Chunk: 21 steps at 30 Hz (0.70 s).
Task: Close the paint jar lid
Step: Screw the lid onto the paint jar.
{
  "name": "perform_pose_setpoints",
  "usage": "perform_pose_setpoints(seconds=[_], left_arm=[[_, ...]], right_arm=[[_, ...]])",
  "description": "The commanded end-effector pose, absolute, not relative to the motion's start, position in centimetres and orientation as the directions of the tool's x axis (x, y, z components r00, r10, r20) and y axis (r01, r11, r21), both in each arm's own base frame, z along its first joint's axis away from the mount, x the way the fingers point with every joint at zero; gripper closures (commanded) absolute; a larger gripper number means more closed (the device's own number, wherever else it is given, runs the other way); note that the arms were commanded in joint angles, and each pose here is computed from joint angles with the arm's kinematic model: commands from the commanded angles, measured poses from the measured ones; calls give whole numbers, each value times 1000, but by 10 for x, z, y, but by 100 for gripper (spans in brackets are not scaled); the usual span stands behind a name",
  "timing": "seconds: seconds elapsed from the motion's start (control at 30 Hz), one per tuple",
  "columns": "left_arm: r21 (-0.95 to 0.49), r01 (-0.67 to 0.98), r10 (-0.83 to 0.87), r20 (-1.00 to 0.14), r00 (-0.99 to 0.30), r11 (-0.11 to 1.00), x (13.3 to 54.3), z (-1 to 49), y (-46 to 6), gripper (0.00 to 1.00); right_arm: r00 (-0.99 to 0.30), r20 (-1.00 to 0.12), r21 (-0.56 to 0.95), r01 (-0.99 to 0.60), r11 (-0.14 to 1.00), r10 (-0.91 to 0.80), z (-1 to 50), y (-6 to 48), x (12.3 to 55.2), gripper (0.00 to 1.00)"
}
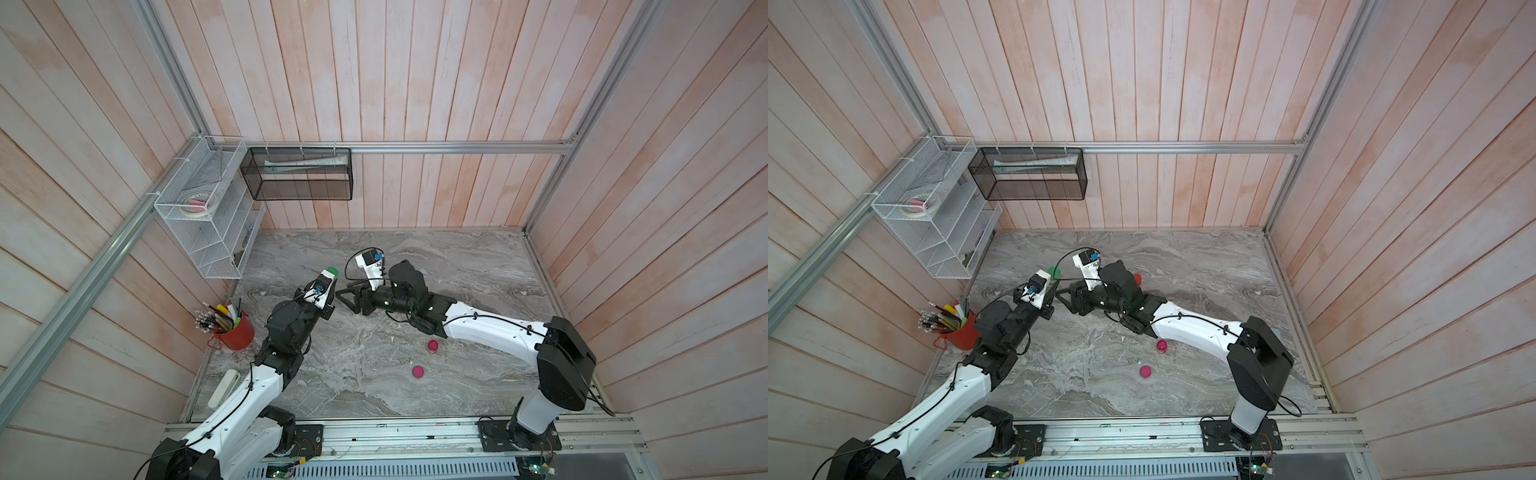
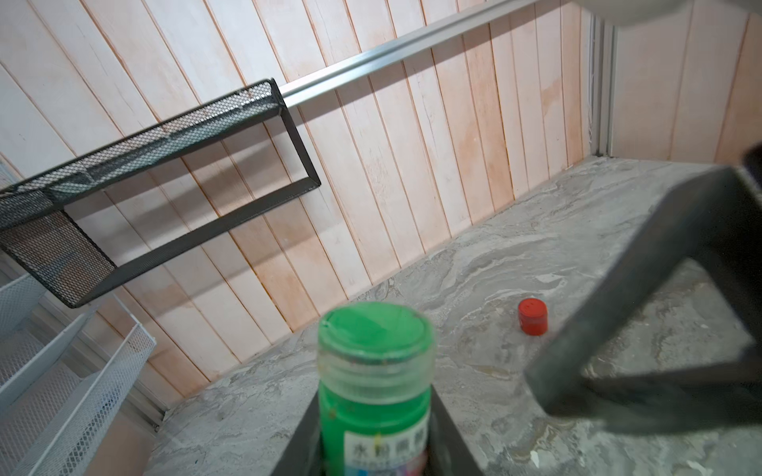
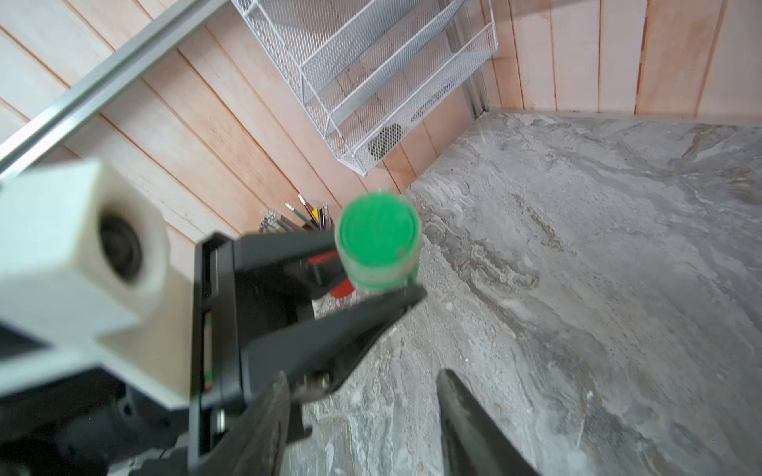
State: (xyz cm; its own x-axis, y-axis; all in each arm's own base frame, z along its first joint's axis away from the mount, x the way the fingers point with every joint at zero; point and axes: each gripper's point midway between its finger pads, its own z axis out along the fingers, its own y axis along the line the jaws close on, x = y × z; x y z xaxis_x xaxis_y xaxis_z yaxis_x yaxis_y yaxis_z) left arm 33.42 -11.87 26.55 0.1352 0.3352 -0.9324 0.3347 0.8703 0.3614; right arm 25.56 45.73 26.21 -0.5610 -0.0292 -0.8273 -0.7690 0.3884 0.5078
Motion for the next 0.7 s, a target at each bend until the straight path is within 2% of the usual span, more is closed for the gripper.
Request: perform_pose_setpoints(seconds=[0.0, 0.2, 0.33, 0.43, 0.5, 0.6, 0.67], left_arm=[[345, 309, 277, -929, 244, 886, 335, 306, -121, 68], [348, 464, 253, -933, 255, 814, 328, 293, -148, 68], [354, 653, 221, -934, 280, 670, 307, 280, -181, 68], [336, 795, 182, -942, 283, 505, 284, 272, -206, 67], [307, 864, 158, -951, 265, 398, 271, 266, -218, 67], [263, 918, 130, -964, 234, 297, 258, 264, -227, 67], [248, 931, 121, -967, 223, 269, 255, 263, -230, 67]], right_arm=[[-543, -834, 468, -791, 395, -99, 244, 439, 239, 41], [-423, -903, 358, -835, 418, -71, 272, 385, 242, 43], [-294, -948, 209, -864, 458, -123, 295, 346, 257, 44], [-192, -962, 98, -907, 409, -195, 309, 335, 257, 46], [-113, -963, 29, -945, 325, -244, 315, 339, 246, 47], [-39, -967, -19, -974, 226, -251, 317, 345, 234, 49], [-9, -975, -34, -981, 189, -223, 323, 348, 229, 50]])
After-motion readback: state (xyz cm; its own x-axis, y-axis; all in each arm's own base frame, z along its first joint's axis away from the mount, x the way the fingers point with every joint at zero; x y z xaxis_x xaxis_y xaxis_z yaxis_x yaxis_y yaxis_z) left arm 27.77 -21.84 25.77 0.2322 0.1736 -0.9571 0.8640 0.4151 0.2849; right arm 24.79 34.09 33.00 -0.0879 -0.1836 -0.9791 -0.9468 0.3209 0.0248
